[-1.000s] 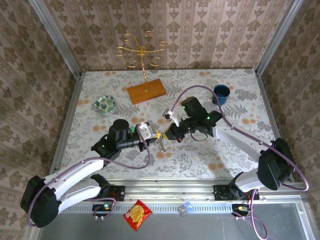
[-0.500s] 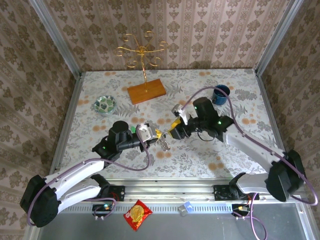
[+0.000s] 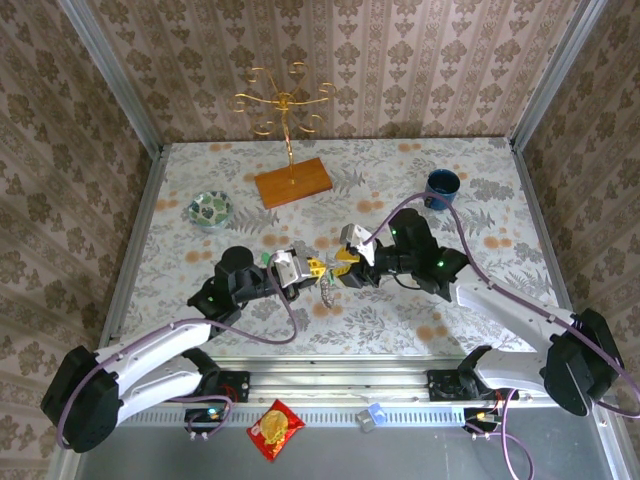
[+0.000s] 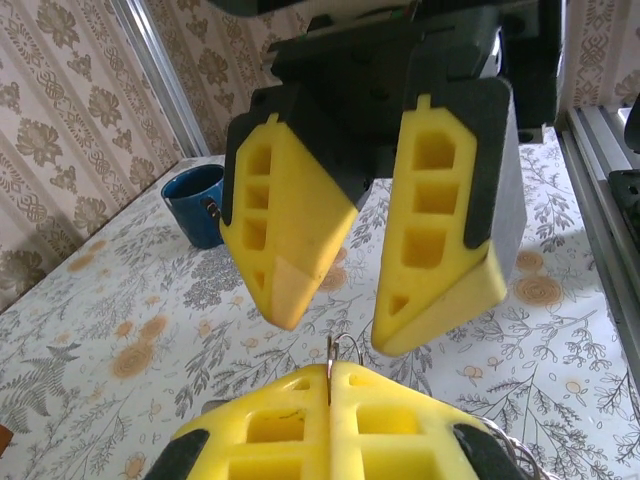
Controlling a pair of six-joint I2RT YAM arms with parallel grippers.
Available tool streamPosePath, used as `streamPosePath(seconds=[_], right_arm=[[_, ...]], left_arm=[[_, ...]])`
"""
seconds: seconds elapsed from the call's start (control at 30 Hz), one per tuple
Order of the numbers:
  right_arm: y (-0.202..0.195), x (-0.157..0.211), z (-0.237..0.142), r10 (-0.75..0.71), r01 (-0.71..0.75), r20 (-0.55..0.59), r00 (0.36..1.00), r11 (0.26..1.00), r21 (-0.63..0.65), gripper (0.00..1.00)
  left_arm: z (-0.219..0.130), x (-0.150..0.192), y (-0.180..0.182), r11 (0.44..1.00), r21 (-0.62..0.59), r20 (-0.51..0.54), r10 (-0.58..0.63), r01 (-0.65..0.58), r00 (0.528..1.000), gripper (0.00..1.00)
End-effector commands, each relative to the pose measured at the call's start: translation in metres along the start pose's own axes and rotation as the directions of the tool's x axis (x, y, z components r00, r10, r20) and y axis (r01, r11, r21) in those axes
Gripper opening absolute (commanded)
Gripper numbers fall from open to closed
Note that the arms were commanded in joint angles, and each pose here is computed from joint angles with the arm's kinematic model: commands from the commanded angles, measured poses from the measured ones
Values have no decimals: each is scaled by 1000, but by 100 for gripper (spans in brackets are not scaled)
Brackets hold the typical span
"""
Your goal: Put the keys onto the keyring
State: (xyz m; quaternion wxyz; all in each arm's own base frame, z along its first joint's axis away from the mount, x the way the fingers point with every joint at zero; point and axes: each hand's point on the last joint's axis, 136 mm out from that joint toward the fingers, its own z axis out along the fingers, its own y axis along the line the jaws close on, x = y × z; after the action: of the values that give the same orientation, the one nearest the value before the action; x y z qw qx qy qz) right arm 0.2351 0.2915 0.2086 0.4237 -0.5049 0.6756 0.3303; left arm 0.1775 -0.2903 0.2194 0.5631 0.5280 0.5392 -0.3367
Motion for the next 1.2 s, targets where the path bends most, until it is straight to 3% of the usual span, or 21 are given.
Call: streamPosePath(seconds=[0.0, 0.17, 0.8, 1.17], right_arm=[[-1, -12, 2, -46, 46, 34, 998, 999, 5, 40], [2, -9, 2, -40, 41, 29, 999, 999, -11, 28], [3, -7, 5, -8, 8, 11, 1000, 999, -40, 0], [6, 9, 7, -8, 6, -50, 999, 998, -54, 0]], left_arm=[[0, -16, -3, 1000, 19, 72, 12, -14, 997, 0], [0, -15, -2, 1000, 12, 73, 17, -18, 997, 0], [0, -17, -2, 1000, 7, 83, 26, -26, 996, 0], [0, -21, -1, 999, 7, 97, 33, -34, 995, 0]])
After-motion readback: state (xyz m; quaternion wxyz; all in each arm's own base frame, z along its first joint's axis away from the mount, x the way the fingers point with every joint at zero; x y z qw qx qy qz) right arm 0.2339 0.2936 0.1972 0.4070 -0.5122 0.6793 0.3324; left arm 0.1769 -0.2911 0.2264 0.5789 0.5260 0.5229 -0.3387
